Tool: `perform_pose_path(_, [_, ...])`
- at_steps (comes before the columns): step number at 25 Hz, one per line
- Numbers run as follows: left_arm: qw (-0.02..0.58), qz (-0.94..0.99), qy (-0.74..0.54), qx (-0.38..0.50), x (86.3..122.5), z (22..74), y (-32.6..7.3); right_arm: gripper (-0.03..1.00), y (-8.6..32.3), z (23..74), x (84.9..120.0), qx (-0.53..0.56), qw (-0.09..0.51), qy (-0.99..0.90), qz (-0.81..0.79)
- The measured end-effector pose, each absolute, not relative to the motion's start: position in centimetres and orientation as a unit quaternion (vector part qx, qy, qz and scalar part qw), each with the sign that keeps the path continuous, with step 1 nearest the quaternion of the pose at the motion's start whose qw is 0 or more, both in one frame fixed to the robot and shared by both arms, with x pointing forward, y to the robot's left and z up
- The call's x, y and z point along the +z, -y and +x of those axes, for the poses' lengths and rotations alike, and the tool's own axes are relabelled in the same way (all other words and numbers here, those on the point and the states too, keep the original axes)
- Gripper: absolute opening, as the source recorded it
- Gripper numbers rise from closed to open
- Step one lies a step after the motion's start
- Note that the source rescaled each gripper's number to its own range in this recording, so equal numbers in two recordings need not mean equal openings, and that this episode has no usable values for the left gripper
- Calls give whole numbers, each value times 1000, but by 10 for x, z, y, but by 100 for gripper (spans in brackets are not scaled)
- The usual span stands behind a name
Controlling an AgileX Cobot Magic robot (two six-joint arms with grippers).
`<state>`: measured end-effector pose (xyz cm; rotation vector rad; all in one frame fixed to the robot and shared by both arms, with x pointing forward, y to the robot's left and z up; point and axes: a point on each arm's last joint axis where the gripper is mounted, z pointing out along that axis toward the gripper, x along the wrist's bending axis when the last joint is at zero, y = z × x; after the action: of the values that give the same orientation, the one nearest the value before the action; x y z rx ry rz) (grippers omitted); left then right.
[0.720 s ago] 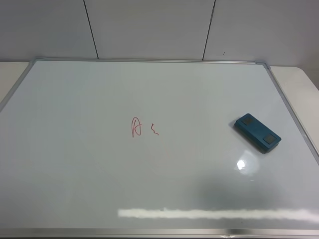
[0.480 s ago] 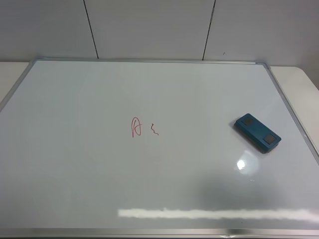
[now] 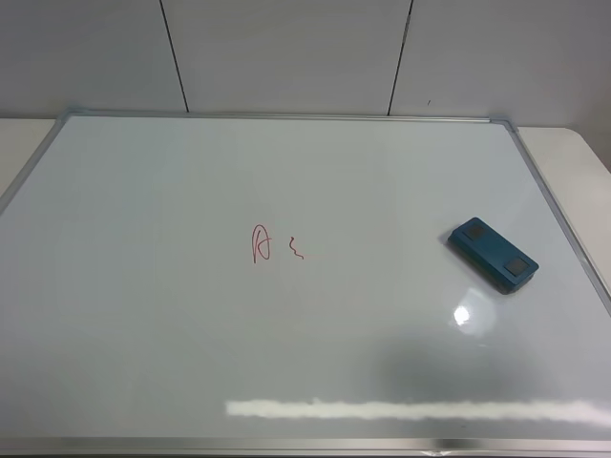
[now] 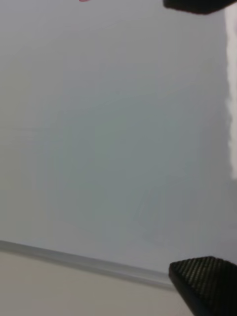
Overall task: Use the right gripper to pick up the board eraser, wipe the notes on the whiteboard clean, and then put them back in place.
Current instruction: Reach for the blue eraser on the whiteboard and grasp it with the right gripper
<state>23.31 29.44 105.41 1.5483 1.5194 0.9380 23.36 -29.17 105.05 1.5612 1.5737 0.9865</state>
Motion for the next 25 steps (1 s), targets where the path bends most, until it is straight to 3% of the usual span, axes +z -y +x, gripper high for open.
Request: perform_pose_path(25, [379,606,-595,367,1054,233,-294,100,292,234,1050,381,350,-608,603])
